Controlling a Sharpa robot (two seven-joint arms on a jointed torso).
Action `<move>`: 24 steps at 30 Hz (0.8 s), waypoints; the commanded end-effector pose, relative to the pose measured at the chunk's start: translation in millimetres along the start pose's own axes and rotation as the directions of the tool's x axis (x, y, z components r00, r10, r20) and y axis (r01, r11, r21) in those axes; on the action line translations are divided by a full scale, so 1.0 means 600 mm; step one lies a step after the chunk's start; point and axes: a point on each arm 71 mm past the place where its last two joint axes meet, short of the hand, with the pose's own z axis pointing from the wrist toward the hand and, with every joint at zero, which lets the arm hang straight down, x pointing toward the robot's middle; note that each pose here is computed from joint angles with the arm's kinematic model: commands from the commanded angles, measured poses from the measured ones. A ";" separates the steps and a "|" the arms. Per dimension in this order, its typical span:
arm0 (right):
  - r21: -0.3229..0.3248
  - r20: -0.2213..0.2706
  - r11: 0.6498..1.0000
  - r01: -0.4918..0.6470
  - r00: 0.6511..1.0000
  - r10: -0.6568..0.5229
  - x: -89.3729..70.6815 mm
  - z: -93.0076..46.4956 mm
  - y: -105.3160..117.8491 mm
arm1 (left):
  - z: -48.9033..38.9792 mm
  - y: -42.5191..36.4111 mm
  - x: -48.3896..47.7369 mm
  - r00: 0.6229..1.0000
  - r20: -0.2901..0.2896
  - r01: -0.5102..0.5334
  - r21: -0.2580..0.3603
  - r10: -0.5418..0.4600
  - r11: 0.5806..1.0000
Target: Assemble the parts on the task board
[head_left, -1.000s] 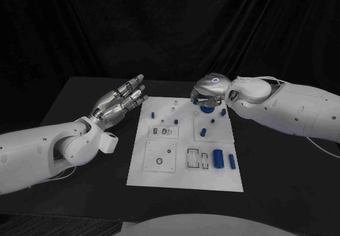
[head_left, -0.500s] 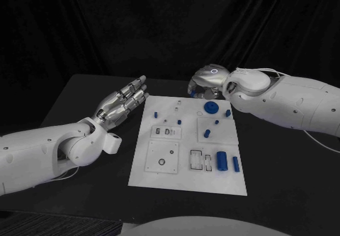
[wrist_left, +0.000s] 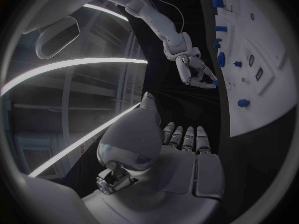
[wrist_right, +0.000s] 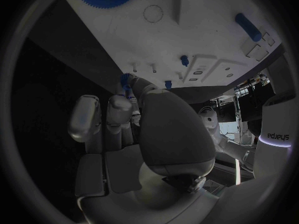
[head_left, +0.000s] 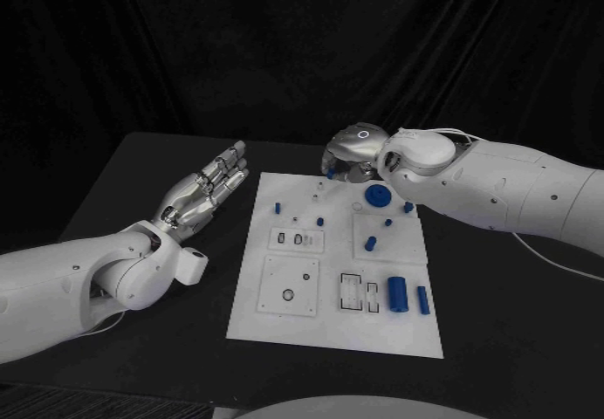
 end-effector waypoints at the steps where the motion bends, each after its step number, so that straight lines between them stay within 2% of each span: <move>1: 0.021 -0.016 1.000 -0.004 1.000 0.005 0.004 0.001 -0.001 | -0.003 -0.030 0.002 0.983 0.034 -0.181 0.225 0.178 0.957; 8: 0.016 -0.026 1.000 -0.007 1.000 0.008 0.007 0.004 0.003 | -0.008 -0.034 0.000 0.969 0.045 -0.247 0.245 0.243 0.938; 24: 0.013 -0.038 1.000 -0.013 0.999 0.013 0.013 0.008 0.010 | -0.008 -0.032 0.002 0.974 0.017 -0.222 0.239 0.225 0.945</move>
